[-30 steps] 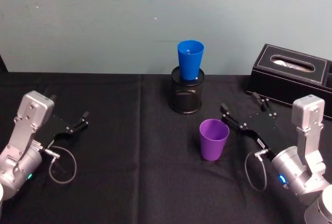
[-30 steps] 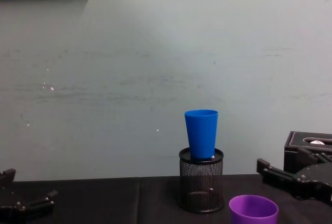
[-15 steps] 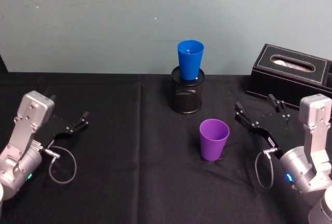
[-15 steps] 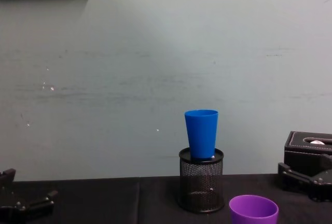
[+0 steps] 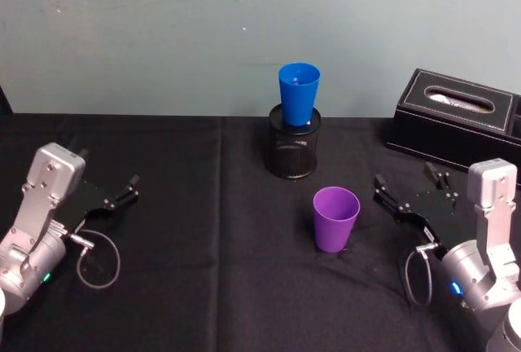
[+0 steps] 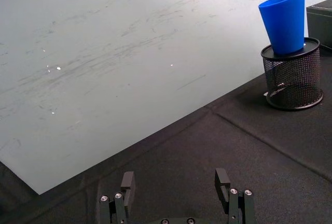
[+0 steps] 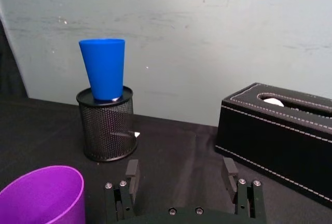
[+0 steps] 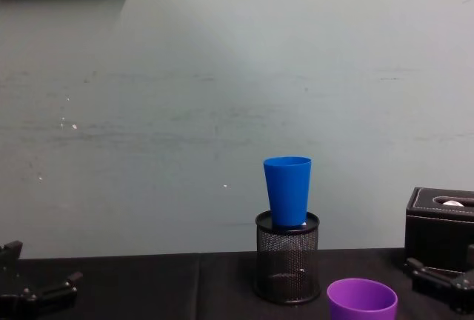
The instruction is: Pick up one cup with a gripper and tap it against the other cup.
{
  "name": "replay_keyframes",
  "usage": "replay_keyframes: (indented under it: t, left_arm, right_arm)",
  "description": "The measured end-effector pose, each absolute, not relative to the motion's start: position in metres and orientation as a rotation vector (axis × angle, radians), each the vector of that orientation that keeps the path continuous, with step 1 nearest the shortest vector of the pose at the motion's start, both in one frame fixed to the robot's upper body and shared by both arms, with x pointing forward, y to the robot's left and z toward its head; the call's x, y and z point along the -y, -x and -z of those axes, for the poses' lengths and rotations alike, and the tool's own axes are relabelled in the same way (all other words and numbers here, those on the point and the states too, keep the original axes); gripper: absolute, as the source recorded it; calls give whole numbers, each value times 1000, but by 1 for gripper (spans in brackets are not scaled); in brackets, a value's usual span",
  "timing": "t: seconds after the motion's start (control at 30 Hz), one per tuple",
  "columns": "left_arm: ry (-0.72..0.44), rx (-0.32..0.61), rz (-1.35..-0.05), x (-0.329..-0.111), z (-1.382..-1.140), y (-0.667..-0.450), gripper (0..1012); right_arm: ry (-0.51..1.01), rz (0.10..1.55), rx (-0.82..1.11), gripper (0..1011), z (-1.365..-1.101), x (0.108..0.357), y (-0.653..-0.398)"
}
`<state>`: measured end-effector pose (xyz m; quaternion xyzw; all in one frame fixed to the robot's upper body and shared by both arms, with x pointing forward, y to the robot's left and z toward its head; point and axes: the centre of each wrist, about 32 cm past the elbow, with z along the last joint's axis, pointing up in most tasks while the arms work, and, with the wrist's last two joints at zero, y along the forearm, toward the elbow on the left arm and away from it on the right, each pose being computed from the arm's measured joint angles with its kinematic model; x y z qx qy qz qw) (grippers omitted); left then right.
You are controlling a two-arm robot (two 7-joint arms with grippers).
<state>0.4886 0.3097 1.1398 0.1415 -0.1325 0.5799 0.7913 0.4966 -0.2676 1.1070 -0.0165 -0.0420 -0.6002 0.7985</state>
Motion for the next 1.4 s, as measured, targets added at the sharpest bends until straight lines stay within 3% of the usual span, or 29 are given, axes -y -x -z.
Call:
replay_keyframes:
  t: [1.4]
  left_arm:
    - [-304, 285, -1248, -310, -1140, -489, 1011]
  right_arm:
    - [64, 1301, 74, 1003, -1096, 268, -496]
